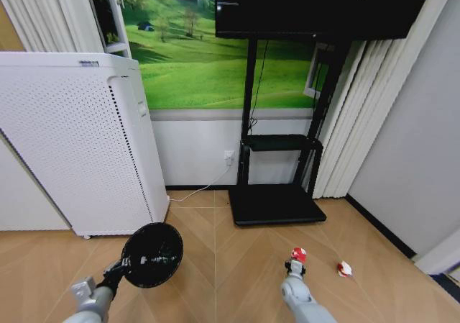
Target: Pick up the trash bin and place the garbage on the floor into it.
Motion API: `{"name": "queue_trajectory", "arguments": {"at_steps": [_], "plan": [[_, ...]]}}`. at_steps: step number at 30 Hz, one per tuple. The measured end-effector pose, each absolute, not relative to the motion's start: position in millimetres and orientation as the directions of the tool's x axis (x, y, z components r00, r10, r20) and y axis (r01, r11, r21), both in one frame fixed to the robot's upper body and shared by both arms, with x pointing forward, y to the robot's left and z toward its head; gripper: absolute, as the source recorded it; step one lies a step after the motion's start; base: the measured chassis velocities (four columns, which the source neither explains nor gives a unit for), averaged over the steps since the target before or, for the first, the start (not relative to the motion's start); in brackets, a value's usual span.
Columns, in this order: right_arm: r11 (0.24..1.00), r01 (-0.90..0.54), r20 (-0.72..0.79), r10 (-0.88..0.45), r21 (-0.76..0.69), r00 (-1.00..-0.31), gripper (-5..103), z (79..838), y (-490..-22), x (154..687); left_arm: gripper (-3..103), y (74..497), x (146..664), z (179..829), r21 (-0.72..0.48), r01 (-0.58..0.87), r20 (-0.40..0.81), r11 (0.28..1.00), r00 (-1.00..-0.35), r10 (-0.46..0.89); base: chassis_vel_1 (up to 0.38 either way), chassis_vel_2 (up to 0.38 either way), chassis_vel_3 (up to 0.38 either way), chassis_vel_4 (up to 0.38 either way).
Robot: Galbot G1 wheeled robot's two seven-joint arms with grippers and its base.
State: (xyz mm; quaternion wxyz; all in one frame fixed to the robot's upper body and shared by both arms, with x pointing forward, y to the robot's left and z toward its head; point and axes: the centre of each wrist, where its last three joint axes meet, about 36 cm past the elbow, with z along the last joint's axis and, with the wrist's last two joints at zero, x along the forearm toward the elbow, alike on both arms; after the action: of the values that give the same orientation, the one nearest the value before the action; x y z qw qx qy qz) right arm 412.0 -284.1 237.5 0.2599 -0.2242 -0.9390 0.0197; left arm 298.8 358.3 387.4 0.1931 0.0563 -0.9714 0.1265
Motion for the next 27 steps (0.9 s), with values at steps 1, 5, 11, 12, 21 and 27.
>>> {"name": "queue_trajectory", "arguments": {"at_steps": [1, 5, 11, 12, 21, 27], "plan": [[0.899, 0.411, 0.479, 0.431, -0.154, -0.764, 3, 237.5, -284.1, 412.0, 4, 358.3, 298.8, 387.4, -0.224, -0.158, 0.389, 0.962, -0.919, -0.06, 0.0, 0.0, 0.0, 0.0], [0.925, 0.346, 0.43, 0.379, -0.156, -0.82, 3, 271.6, -285.1, 382.7, 4, 358.7, 314.2, 370.6, -0.225, -0.045, 0.381, 0.973, -0.924, 0.045, 0.0, 0.0, 0.0, 0.0], [0.99, 0.142, 0.331, 0.138, -0.012, -0.933, 3, 342.7, -251.4, 324.3, 4, 349.6, 339.6, 344.9, -0.182, 0.121, 0.376, 0.976, -0.908, 0.183, 0.0, 0.0, 0.0, 0.0], [0.99, 0.142, 0.331, 0.138, -0.012, -0.933, 3, 342.7, -251.4, 324.3, 4, 349.6, 339.6, 344.9, -0.182, 0.121, 0.376, 0.976, -0.908, 0.183, 0.0, 0.0, 0.0, 0.0], [0.946, -0.314, 0.131, -0.322, 0.08, -0.938, 3, 398.7, -217.0, 259.7, 4, 361.3, 369.1, 338.1, -0.164, 0.174, 0.359, 0.971, -0.906, 0.223, 0.0, 0.0, 0.0, 0.0], [0.898, -0.437, 0.068, -0.44, 0.057, -0.895, 3, 402.4, -207.5, 247.7, 4, 359.2, 396.7, 341.1, -0.171, 0.203, 0.33, 0.964, -0.91, 0.25, 0.0, 0.0, 0.0, 0.0]]}}
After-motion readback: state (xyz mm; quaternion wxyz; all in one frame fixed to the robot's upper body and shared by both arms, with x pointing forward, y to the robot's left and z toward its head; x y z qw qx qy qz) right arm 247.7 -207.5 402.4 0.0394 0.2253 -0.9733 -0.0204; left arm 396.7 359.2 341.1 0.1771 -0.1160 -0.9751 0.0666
